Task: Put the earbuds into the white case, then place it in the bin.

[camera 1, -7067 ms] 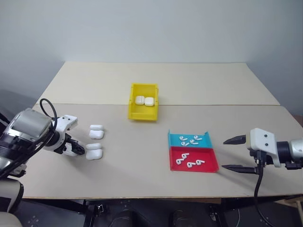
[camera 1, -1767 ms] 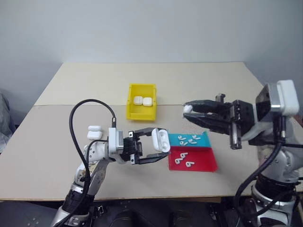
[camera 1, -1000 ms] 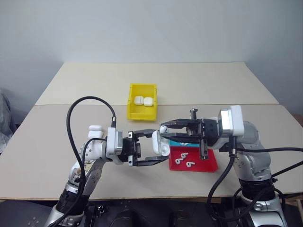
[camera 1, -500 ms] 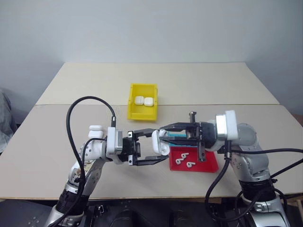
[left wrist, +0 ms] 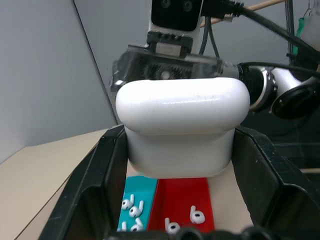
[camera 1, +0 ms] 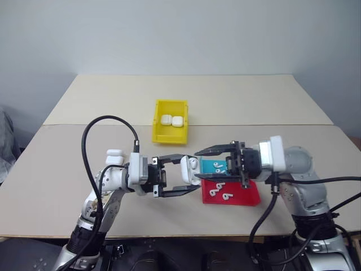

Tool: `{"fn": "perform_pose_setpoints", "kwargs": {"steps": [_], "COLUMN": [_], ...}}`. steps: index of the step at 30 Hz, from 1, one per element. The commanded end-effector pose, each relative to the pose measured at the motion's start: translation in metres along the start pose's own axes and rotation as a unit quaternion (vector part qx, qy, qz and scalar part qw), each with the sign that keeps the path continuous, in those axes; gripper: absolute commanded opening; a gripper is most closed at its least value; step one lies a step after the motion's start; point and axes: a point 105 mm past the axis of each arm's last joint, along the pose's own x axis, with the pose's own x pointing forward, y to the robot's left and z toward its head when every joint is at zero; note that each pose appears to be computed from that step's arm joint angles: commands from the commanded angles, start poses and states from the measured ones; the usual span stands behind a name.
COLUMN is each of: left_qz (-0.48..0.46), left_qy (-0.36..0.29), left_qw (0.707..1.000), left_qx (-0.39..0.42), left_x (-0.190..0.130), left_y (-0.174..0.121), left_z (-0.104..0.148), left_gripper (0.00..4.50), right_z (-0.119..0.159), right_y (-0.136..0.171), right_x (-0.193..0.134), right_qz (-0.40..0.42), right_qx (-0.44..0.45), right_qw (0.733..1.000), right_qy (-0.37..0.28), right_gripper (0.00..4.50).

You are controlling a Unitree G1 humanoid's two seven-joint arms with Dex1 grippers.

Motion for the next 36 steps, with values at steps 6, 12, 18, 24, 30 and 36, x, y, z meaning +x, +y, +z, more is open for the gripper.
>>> {"fn": "perform_pose_setpoints", "kwargs": {"steps": [6,12,18,24,30,36], "left_qz": [-0.013,0.009,0.016,0.032,0.037,0.035], "left_qy": [0.088,0.094,0.097,0.102,0.102,0.103], "left_qw": [0.996,0.996,0.995,0.994,0.994,0.994], "left_qx": [0.009,0.01,0.01,0.007,0.005,0.007], "left_x": [-0.039,-0.041,-0.038,-0.038,-0.037,-0.035], "left_y": [-0.022,-0.024,-0.031,-0.033,-0.033,-0.032], "left_z": [-0.026,-0.03,-0.031,-0.031,-0.031,-0.031], "left_gripper": [2.8,2.8,2.8,2.8,2.8,2.8], "right_z": [-0.049,-0.083,-0.114,-0.136,-0.14,-0.145], "right_y": [-0.044,-0.069,-0.078,-0.071,-0.068,-0.067], "right_x": [-0.048,-0.069,-0.074,-0.076,-0.071,-0.073], "right_qz": [0.03,0.106,0.147,0.164,0.163,0.159], "right_qx": [-0.017,-0.047,-0.025,0.001,0.009,0.01], "right_qw": [0.941,0.865,0.822,0.8,0.809,0.808], "right_qy": [0.337,0.487,0.55,0.577,0.565,0.567], "right_gripper": [2.43,2.43,2.43,2.43,2.43,2.43]}}
